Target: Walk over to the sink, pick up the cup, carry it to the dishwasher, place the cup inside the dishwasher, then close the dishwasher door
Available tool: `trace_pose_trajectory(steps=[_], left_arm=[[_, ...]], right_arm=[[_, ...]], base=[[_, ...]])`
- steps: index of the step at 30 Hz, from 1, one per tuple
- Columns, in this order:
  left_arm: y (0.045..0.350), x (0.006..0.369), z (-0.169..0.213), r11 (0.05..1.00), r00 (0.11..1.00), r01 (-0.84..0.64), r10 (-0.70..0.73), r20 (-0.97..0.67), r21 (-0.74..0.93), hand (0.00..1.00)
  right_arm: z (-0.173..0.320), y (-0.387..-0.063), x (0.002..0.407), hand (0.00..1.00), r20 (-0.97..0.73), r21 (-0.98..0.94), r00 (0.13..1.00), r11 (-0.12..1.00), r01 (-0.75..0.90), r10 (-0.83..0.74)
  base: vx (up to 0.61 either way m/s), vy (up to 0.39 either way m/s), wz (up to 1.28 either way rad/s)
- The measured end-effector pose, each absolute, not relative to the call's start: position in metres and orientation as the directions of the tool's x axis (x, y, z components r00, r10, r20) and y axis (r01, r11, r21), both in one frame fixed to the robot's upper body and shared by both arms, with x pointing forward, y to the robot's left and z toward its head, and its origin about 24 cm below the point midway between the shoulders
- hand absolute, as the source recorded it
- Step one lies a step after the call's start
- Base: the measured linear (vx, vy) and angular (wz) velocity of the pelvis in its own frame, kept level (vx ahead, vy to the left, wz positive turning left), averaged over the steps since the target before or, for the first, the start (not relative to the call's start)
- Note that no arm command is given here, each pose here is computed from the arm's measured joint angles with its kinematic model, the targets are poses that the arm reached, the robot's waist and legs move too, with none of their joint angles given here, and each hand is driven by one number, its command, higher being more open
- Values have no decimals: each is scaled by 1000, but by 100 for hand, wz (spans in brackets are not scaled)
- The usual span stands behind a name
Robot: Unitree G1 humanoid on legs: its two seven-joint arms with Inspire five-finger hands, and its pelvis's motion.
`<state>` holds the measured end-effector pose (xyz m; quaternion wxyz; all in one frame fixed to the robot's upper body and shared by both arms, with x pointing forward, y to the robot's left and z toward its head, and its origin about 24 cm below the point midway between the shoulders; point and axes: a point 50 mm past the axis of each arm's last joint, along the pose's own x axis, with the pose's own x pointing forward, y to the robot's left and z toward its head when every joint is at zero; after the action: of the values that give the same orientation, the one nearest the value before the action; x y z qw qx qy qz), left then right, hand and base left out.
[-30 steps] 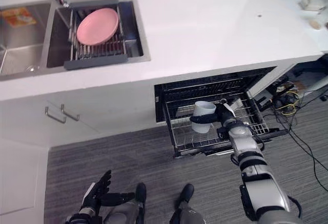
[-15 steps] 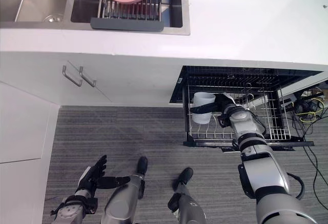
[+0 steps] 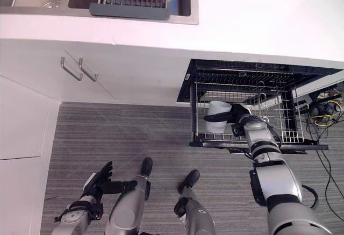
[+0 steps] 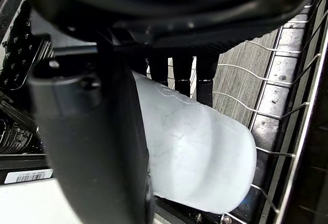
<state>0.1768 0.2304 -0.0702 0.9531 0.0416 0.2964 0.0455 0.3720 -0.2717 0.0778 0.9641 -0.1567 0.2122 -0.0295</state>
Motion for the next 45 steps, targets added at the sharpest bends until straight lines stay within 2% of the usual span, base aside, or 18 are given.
trace_pose_trajectory(steps=[13,19,23,27,32,38,45], left_arm=[[228,176,-72,993,819,-64,110,-563,100,100],[231,161,-84,989,780,-71,135,-611,128,100],[237,136,-103,977,703,-82,195,-684,195,100],[243,107,-120,961,616,-128,270,-740,244,100],[239,73,-140,943,492,-184,333,-804,277,100],[235,52,-150,930,405,-218,363,-839,297,100],[232,43,-155,915,356,-269,386,-851,303,100]], right_arm=[[110,-250,384,100,-212,-264,977,962,-63,6],[88,-243,356,100,-158,-166,985,981,-96,70],[49,-236,311,100,-133,78,990,997,-27,37],[35,-221,269,100,-90,195,996,981,-11,29],[24,-200,218,100,-40,296,993,951,-93,109],[34,-202,210,100,51,280,983,942,-186,179],[80,-206,208,100,308,223,928,932,-285,210]], base=[[-5,32,-6],[71,30,-19],[72,42,-32],[24,27,-40],[-22,-22,-27],[34,-10,-15],[40,1,20]])
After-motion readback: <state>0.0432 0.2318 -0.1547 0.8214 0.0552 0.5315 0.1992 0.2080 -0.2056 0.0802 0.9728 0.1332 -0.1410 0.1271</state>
